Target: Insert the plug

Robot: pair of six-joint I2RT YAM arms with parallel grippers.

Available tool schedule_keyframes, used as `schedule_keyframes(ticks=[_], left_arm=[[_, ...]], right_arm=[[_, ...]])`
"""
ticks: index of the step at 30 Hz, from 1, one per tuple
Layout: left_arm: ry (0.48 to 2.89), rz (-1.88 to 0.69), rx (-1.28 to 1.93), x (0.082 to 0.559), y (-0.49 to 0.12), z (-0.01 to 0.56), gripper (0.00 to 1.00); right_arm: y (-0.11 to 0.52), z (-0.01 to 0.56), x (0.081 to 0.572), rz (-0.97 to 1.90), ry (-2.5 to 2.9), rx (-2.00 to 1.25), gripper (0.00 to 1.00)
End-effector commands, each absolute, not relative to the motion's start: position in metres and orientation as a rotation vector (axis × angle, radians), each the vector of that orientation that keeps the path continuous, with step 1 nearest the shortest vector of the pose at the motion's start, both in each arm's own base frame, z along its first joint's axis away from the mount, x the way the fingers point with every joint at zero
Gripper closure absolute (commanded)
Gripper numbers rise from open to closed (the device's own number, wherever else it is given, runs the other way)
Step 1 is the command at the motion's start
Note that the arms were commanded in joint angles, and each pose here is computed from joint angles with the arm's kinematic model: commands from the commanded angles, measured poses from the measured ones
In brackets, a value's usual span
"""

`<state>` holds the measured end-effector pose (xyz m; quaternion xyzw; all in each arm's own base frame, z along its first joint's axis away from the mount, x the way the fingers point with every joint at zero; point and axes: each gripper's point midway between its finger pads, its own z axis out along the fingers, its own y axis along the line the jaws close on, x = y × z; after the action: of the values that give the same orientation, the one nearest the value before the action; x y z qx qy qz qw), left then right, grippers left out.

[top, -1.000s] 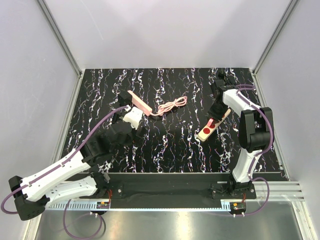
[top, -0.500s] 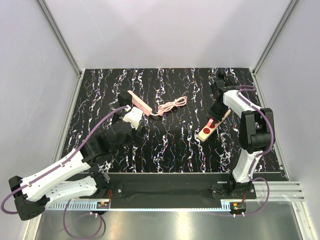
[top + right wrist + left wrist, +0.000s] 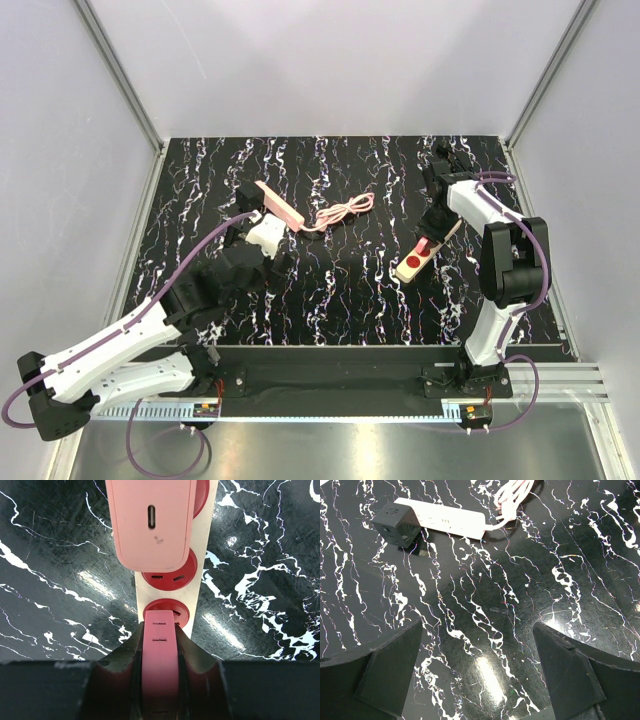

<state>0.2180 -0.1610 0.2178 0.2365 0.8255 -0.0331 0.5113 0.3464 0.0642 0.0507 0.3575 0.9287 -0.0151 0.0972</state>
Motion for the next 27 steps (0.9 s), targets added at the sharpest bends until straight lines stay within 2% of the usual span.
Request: schedule_keyframes(ticks=[1, 27], left_arm=[[1.965, -0.071, 0.537, 0.221, -0.158, 0.224, 0.01], [1.963, -0.075, 0.539, 0.22, -0.158, 0.224, 0.01]], right_arm=[[0.061, 0.054, 0.354, -0.048, 2.708, 1.102, 1.0], [0.061, 0.04, 0.335, -0.068, 2.731, 1.188, 1.0]])
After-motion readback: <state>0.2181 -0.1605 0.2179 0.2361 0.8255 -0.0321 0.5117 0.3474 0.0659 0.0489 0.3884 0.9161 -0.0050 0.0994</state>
